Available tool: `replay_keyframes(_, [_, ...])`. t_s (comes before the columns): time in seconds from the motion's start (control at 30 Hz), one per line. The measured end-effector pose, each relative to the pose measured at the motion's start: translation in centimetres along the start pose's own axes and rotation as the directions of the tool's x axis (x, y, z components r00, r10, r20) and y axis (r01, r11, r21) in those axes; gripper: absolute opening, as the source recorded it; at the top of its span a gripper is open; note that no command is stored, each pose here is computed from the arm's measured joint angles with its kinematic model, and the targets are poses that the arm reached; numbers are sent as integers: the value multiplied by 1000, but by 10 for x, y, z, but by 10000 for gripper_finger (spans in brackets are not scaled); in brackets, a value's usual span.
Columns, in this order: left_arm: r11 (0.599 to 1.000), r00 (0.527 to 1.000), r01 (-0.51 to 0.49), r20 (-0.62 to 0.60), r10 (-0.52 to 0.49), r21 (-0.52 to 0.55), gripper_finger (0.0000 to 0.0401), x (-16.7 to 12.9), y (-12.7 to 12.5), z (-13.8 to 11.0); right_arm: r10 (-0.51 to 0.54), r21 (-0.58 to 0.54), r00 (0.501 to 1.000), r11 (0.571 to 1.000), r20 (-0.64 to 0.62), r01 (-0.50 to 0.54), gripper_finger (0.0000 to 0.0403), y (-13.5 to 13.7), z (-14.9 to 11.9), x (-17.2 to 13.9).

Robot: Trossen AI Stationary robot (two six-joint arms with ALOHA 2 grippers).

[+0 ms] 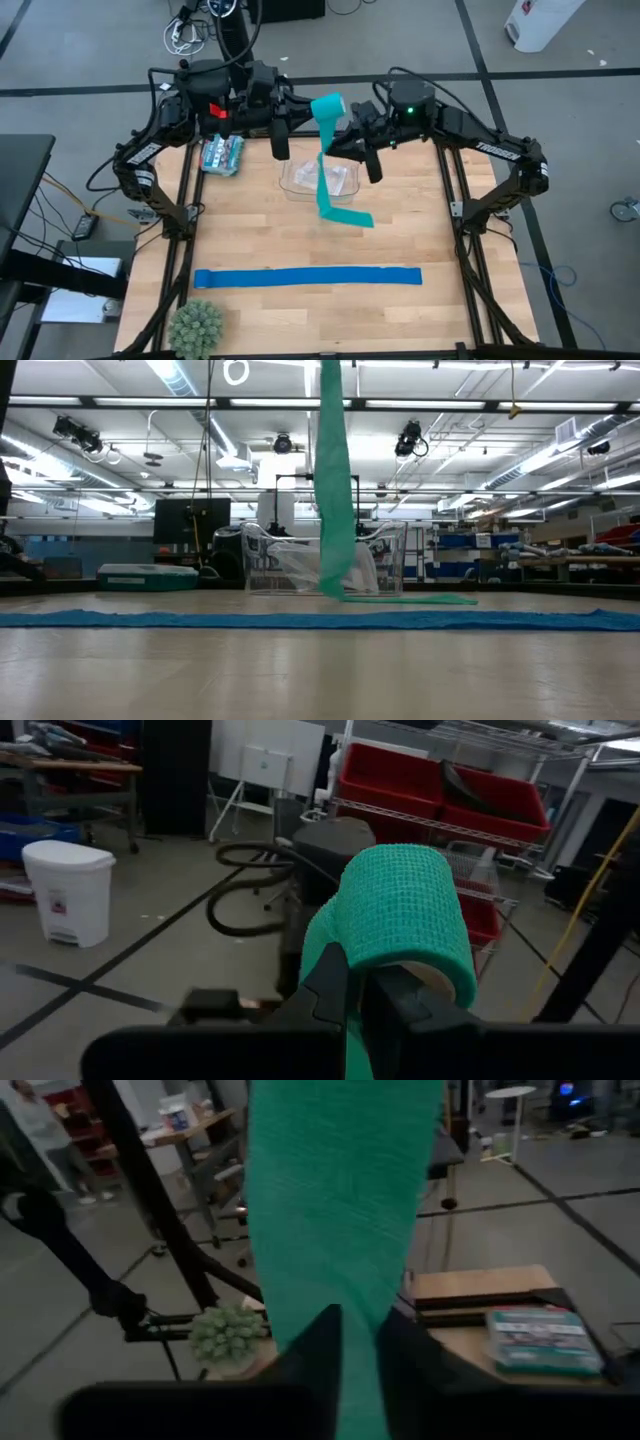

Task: Roll bandage
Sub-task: Roll the green bandage

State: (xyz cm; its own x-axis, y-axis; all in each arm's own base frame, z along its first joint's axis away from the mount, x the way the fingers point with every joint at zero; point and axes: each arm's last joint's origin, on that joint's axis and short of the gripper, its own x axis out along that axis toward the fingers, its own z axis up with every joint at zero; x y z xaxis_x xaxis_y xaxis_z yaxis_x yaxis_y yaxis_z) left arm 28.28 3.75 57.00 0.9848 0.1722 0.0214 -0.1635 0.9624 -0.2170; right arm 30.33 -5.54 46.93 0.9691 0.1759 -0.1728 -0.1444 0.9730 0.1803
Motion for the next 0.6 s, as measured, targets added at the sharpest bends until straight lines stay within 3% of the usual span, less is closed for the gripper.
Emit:
replay_keyframes(0.1, [1000,1000,-28,-8,28,-2,20,0,6,0,31,4,999,1000,-9,-31,9,7,-1,3])
replay_keyframes(0.4, [993,991,-114,-74,112,-23,20,-1,26,-4,151,1,987,988,52,-151,0,45,11,-23])
replay_keyframes(0.6, [987,985,-152,-87,148,-40,20,-1,37,-3,164,12,980,986,109,-166,0,63,20,-47])
